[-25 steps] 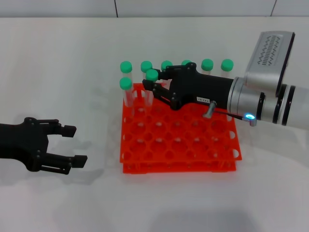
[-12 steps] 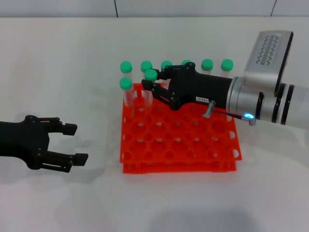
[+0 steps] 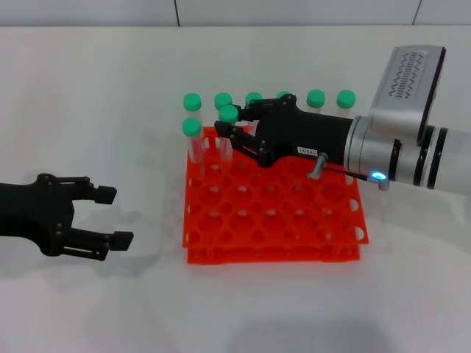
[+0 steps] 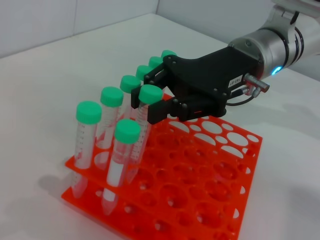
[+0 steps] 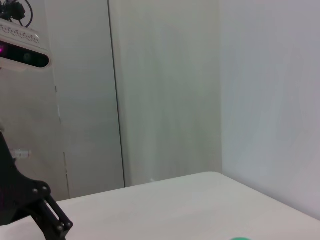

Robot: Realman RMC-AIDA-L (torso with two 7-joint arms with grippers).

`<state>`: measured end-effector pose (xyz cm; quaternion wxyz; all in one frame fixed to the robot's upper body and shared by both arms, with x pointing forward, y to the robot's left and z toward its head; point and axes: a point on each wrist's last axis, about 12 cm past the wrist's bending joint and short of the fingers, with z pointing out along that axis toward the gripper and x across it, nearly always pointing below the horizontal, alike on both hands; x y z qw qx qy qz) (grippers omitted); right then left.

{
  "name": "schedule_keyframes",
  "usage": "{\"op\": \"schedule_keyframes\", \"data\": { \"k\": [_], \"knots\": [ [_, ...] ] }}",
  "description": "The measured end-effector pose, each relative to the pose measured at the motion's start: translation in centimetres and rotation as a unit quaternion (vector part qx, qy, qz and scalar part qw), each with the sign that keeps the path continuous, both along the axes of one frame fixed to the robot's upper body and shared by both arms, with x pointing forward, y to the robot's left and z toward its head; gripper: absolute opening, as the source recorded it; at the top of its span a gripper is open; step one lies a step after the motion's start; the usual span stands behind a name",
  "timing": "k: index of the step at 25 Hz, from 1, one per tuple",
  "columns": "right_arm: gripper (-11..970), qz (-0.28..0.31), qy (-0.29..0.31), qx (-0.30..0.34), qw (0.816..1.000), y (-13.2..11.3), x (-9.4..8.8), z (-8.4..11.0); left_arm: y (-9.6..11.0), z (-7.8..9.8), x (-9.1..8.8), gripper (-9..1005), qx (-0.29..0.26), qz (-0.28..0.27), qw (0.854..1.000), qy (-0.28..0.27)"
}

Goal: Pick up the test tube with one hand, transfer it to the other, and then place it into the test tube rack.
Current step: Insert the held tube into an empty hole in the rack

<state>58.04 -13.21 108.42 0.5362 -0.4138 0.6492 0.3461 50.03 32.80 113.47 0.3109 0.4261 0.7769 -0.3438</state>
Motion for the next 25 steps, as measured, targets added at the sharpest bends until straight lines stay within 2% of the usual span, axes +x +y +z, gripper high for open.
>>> {"op": "schedule_keyframes", "data": {
  "k": [13, 21, 25],
  "knots": [
    [325, 0.004, -0.002, -0.001, 1.000, 0.0, -0.1, 0.0, 0.0, 0.0, 0.0, 887, -0.001, 0.000, 1.000, 0.000],
    [530, 0.019, -0.008, 0.016, 1.000, -0.1, -0.5, 0.5, 0.7, 0.3, -0.1, 887, -0.009, 0.015, 1.000, -0.006],
    [561, 0.021, -0.012, 0.035, 0.999, -1.0, -1.4, 0.6, 0.6, 0.2, -0.2, 888, -0.010, 0.015, 1.000, -0.006]
  ]
}}
